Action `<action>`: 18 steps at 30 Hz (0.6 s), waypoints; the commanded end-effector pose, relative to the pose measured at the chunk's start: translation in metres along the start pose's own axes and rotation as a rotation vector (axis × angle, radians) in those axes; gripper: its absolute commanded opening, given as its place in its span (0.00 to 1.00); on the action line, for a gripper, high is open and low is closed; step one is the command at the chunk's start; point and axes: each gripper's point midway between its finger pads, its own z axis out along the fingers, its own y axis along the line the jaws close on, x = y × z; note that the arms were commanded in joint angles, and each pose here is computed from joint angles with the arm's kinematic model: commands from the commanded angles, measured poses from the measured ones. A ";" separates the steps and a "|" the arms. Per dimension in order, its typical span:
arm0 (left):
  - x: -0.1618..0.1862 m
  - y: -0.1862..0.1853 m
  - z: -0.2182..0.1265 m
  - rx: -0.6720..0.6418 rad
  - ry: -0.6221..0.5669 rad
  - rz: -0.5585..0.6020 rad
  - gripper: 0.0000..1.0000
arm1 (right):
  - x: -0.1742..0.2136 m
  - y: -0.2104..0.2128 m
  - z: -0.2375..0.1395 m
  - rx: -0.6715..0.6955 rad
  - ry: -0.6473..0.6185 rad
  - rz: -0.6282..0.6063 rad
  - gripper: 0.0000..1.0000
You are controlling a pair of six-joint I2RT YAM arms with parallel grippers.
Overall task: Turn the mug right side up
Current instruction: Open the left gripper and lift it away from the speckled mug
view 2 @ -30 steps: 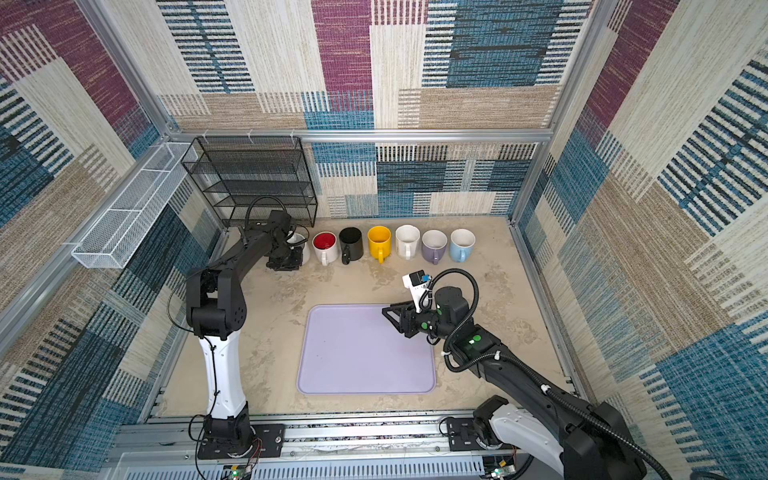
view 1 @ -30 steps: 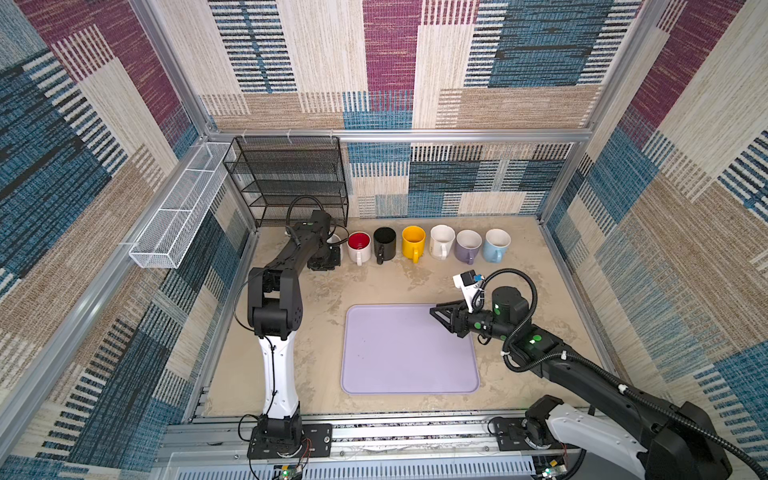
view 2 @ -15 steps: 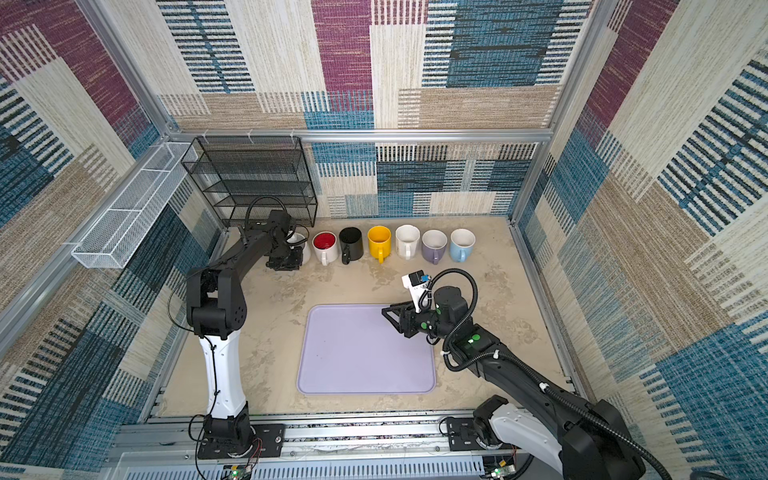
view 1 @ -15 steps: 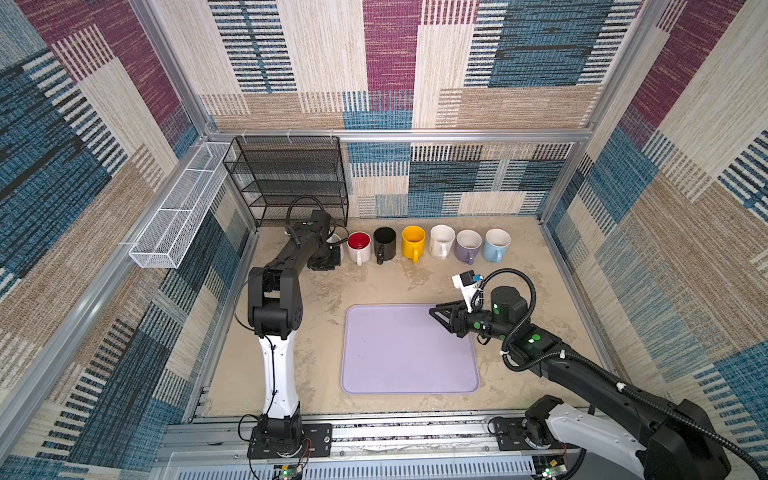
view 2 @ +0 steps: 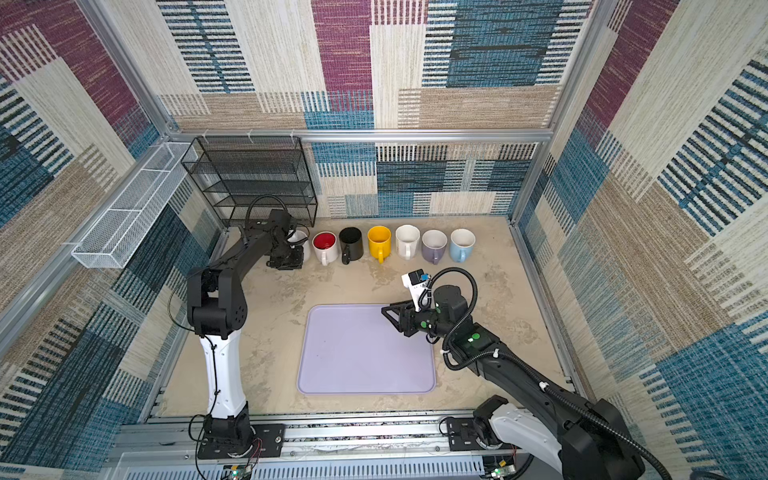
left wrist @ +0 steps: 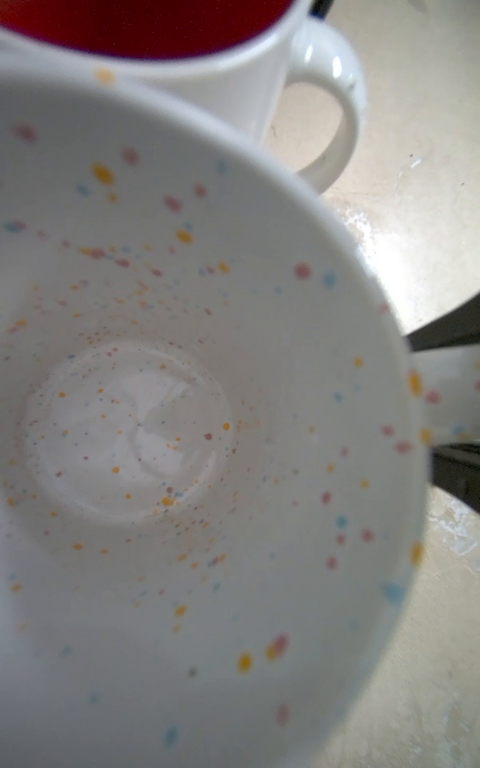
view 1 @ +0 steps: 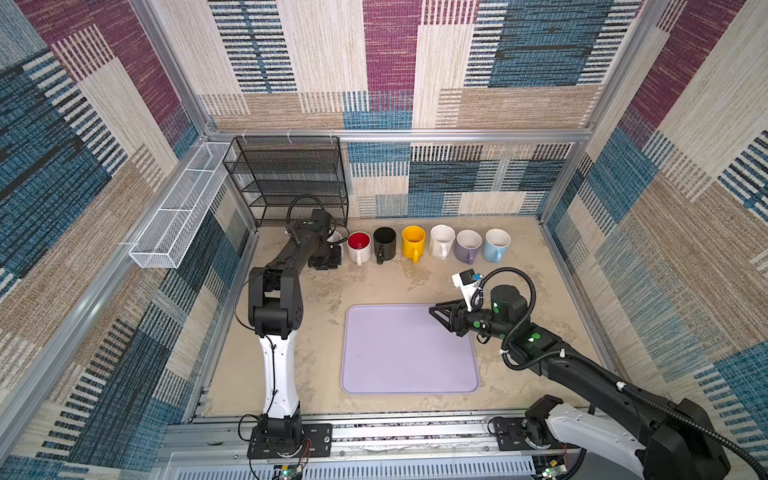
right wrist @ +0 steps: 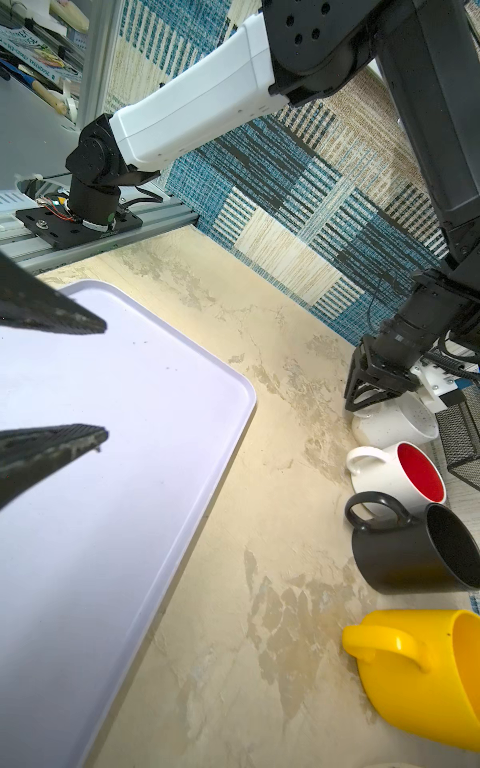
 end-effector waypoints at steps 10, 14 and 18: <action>-0.002 0.004 -0.027 -0.022 -0.042 0.035 0.44 | -0.009 0.002 0.001 0.003 -0.017 -0.018 0.40; -0.004 0.006 -0.042 -0.036 -0.073 0.040 0.46 | -0.011 -0.001 0.002 0.020 -0.019 -0.015 0.41; -0.006 0.006 -0.057 -0.044 -0.103 0.046 0.49 | -0.012 -0.002 0.002 0.028 -0.023 -0.008 0.45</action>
